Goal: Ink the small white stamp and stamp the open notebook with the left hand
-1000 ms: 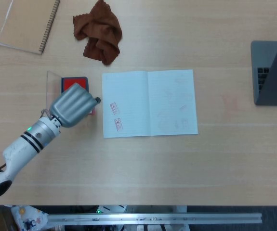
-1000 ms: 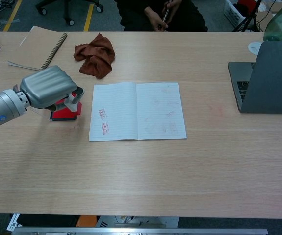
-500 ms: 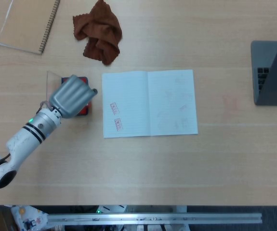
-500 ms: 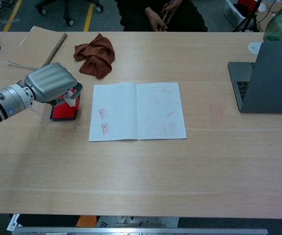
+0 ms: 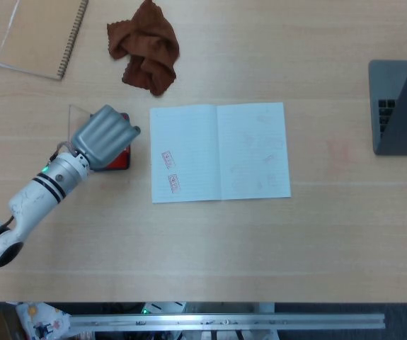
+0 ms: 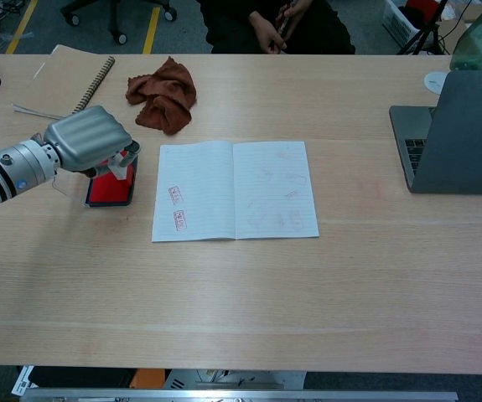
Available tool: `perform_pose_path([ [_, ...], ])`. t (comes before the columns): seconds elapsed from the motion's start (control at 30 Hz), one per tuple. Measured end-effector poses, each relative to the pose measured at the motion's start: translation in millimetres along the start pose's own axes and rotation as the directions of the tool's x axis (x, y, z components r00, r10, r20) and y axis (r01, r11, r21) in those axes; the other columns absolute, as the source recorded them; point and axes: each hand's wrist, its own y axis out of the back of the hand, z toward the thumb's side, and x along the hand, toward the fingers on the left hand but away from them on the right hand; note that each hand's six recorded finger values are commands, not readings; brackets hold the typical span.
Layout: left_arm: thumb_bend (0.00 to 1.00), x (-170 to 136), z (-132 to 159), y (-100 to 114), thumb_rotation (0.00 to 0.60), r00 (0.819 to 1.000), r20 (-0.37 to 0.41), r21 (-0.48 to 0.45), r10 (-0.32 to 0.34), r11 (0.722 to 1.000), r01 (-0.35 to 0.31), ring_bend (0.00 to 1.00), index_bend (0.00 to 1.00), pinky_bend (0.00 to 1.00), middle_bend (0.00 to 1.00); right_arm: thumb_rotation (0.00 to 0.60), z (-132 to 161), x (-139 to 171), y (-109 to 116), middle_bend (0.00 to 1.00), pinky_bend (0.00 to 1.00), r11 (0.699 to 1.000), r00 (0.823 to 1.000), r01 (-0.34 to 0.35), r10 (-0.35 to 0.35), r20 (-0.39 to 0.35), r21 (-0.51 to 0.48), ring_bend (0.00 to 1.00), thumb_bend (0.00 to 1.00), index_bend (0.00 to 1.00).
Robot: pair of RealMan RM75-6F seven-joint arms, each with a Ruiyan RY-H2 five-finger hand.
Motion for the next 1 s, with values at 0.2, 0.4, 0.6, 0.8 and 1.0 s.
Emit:
perform_pose_path([
  [0.2, 0.33, -1, -5, 1, 0.6, 1.0, 0.005, 0.018, 0.0, 1.0, 0.0, 1.0, 0.6, 1.0, 1.0, 0.6, 1, 0, 0, 0.38, 0.26, 1.0, 1.0, 0.0, 0.0, 0.0, 0.002, 0.19, 0.35, 0.32],
  [0.4, 0.33, -4, -7, -4, 0.6, 1.0, 0.01, 0.022, -0.01, 1.0, 0.009, 1.0, 0.6, 1.0, 1.0, 0.6, 2, 0, 0, 0.38, 0.26, 1.0, 1.0, -0.001, 0.001, -0.001, 0.003, 0.19, 0.35, 0.32],
  [0.6, 0.33, -5, -9, -6, 0.6, 1.0, 0.022, 0.042, -0.011, 0.999, 0.01, 1.0, 0.61, 1.0, 1.0, 0.6, 3, 0, 0, 0.38, 0.26, 1.0, 1.0, -0.002, 0.002, -0.001, 0.005, 0.19, 0.35, 0.32],
  [0.8, 0.33, -4, -11, -12, 0.6, 0.999, 0.026, 0.051, -0.027, 0.998, 0.025, 1.0, 0.61, 1.0, 1.0, 0.6, 3, -1, 0, 0.38, 0.26, 1.0, 1.0, -0.002, 0.002, 0.001, 0.006, 0.19, 0.35, 0.32],
  [1.0, 0.33, -3, -10, -17, 0.6, 0.999, 0.035, 0.063, -0.041, 0.997, 0.039, 1.0, 0.61, 1.0, 1.0, 0.6, 4, -1, 0, 0.38, 0.26, 1.0, 1.0, -0.003, 0.003, 0.002, 0.006, 0.19, 0.35, 0.32],
])
